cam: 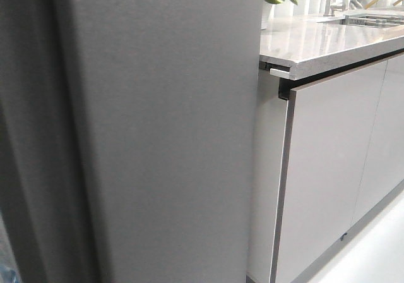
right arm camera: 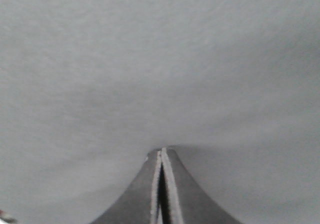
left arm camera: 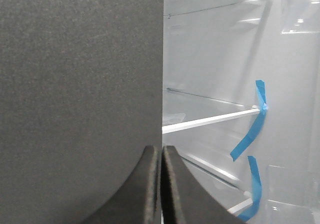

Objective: Close fridge door

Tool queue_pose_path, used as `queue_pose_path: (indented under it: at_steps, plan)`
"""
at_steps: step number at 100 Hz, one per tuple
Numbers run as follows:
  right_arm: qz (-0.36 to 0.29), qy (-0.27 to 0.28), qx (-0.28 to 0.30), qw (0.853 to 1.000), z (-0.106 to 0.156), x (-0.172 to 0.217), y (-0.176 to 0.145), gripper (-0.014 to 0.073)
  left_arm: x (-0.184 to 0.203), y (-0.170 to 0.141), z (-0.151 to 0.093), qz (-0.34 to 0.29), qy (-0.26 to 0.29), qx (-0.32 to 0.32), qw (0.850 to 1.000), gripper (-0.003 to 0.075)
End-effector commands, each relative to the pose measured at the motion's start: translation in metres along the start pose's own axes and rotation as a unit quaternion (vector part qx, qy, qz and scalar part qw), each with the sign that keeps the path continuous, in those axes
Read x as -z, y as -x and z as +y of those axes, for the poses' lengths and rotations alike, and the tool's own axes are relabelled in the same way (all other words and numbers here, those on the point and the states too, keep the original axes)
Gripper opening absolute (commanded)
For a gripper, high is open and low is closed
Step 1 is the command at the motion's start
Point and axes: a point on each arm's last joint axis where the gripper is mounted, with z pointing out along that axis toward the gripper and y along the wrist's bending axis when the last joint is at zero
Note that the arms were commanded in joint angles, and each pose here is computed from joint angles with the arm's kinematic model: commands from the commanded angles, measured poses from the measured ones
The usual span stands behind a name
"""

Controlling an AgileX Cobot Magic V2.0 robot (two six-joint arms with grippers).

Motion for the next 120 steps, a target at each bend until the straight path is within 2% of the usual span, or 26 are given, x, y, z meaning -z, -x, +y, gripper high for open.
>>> queue_pose_path:
  at_steps: [1, 50, 81, 101, 120]
  plan:
    - [-0.047, 0.005, 0.037, 0.998, 0.011, 0.003, 0.013, -0.0046, 0.001, -0.004, 0.000, -0.025, -0.001, 0.004, 1.000, -0.0020]
    - [-0.050, -0.017, 0.132, 0.990, -0.002, -0.044, -0.002, -0.0046, 0.001, -0.004, 0.000, -0.025, -0.001, 0.004, 1.000, -0.0020]
    - [-0.045, -0.069, 0.166, 0.983, -0.037, -0.074, -0.012, -0.0046, 0.001, -0.004, 0.000, -0.025, -0.001, 0.004, 1.000, -0.0020]
    - [-0.045, -0.063, 0.174, 0.982, -0.047, -0.099, -0.007, -0.0046, 0.001, -0.004, 0.000, -0.025, -0.001, 0.004, 1.000, -0.0020]
    - [-0.046, -0.053, 0.206, 0.976, -0.055, -0.124, 0.004, -0.0046, 0.001, -0.004, 0.000, -0.025, -0.001, 0.004, 1.000, -0.0020]
